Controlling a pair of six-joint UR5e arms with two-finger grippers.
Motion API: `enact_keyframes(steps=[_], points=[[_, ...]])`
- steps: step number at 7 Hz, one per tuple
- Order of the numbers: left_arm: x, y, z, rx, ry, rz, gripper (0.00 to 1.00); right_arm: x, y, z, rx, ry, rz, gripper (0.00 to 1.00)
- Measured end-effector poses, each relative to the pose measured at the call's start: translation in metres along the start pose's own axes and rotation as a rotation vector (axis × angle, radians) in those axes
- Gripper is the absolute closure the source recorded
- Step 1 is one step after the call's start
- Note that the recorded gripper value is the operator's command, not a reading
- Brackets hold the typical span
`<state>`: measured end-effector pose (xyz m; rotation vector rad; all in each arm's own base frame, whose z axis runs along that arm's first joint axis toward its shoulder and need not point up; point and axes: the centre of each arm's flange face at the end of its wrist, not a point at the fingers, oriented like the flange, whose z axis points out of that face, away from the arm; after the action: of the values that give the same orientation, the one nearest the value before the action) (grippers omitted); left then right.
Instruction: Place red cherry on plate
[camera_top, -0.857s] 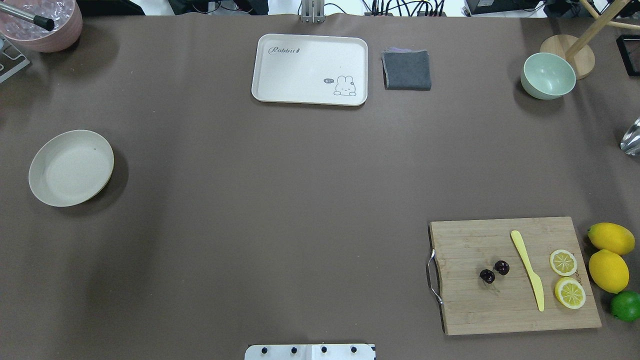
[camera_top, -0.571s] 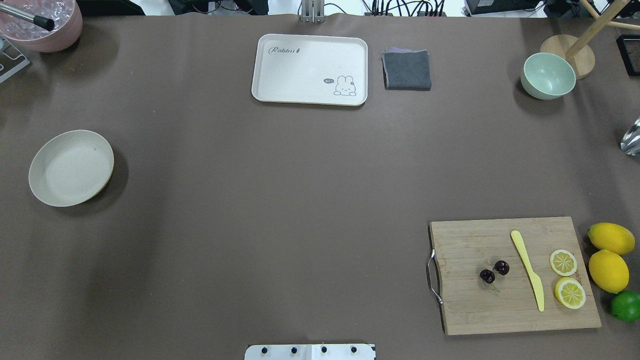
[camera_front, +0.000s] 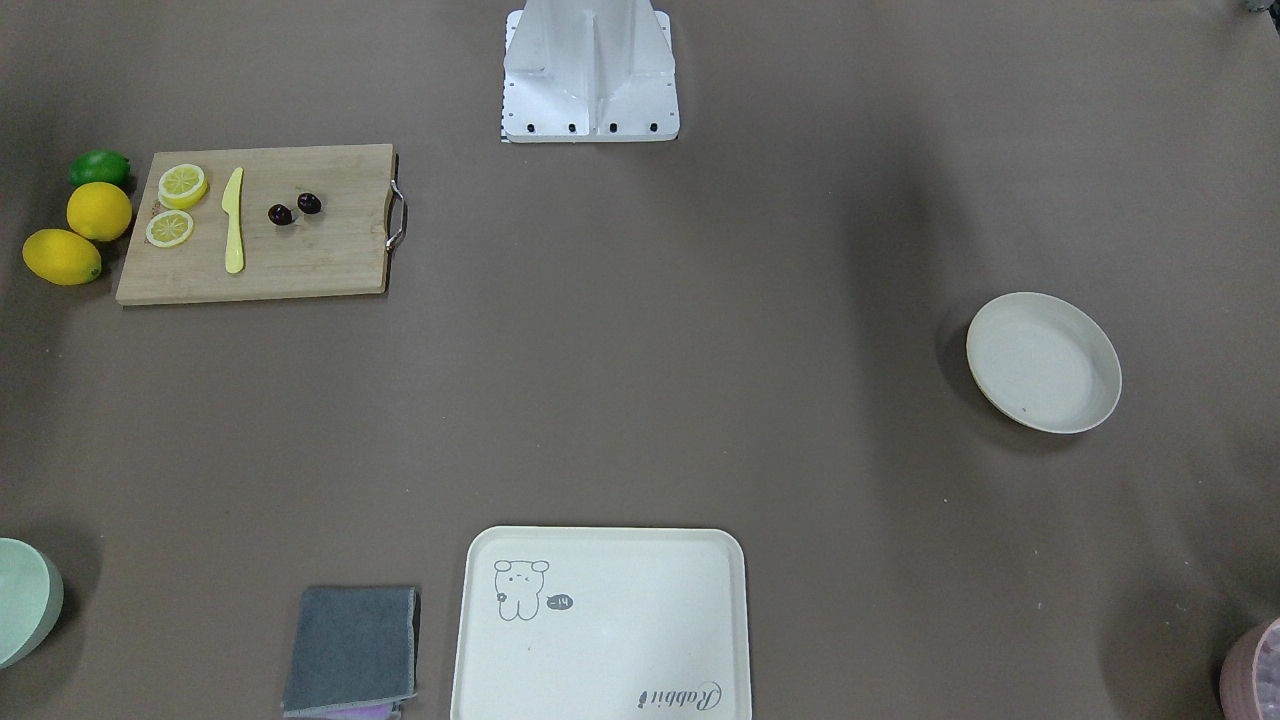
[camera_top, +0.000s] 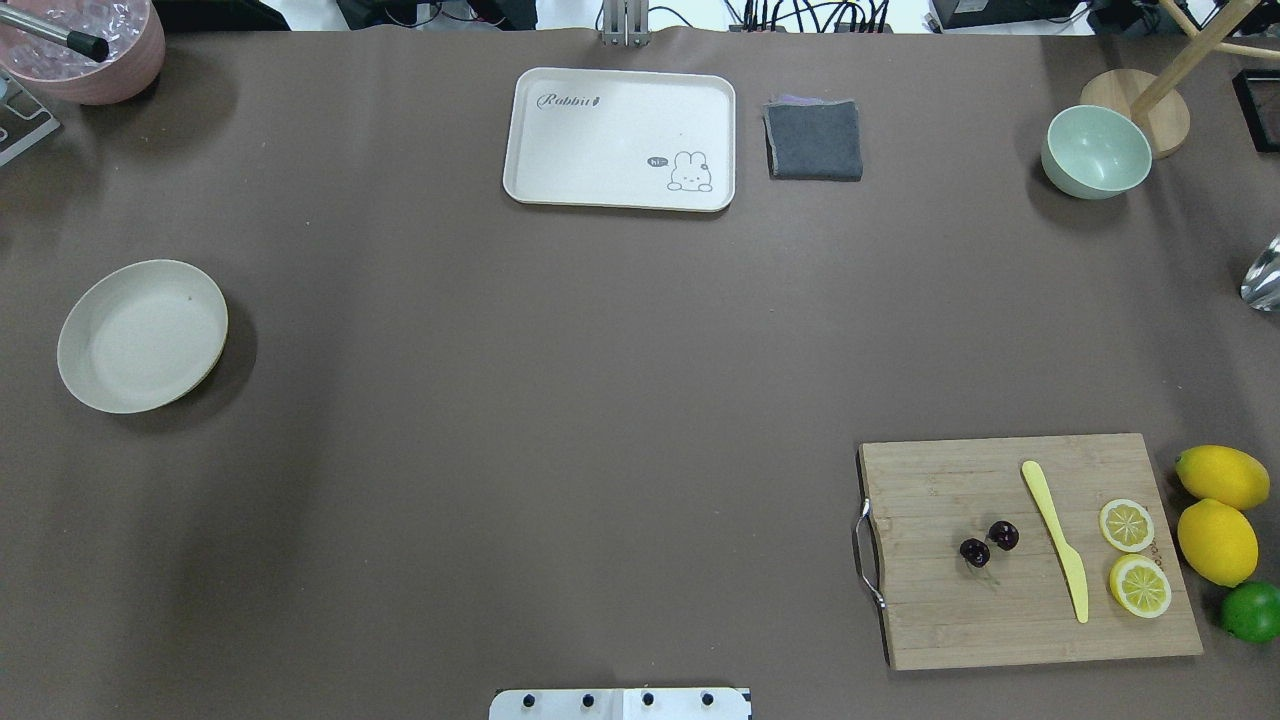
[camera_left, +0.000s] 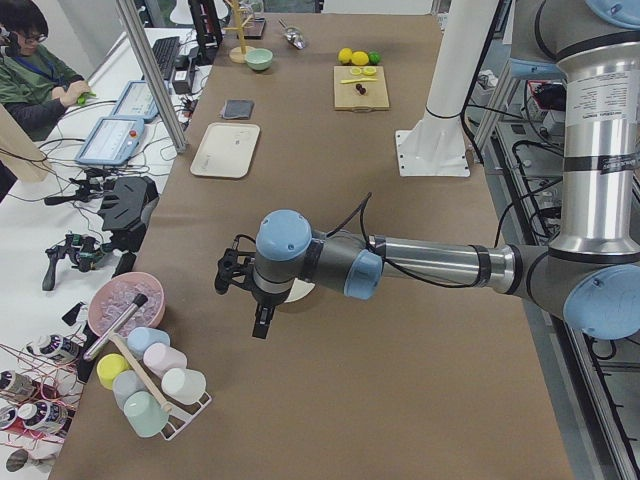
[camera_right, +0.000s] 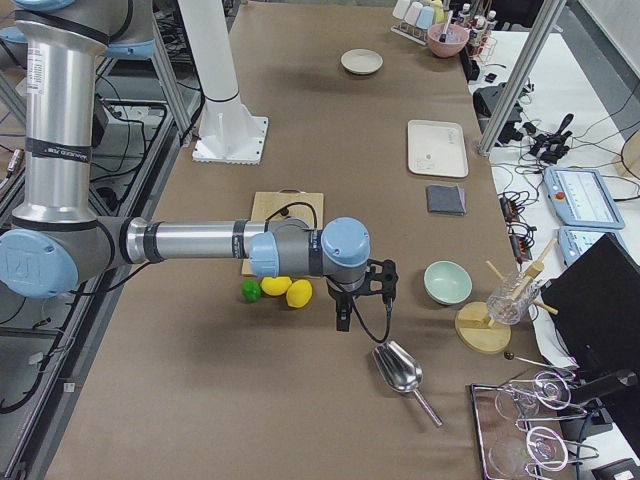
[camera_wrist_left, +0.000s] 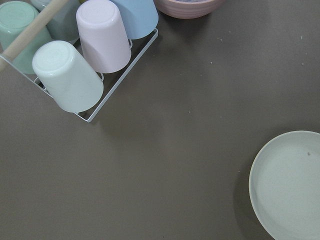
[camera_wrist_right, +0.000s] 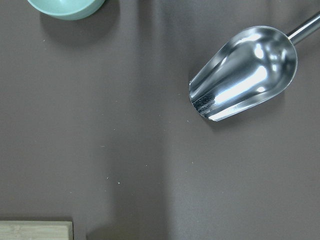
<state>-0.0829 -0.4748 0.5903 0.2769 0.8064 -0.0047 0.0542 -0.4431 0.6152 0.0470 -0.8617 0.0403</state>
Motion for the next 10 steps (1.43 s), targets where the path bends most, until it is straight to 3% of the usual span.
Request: enact_keyframes(steps=[10], points=[[-0.0026,0.001,0.0025,-0.005,0.001,-0.005,0.02,-0.0022,-0.0008,-0.0017,0.004,-0.001,-0.004,0.0]])
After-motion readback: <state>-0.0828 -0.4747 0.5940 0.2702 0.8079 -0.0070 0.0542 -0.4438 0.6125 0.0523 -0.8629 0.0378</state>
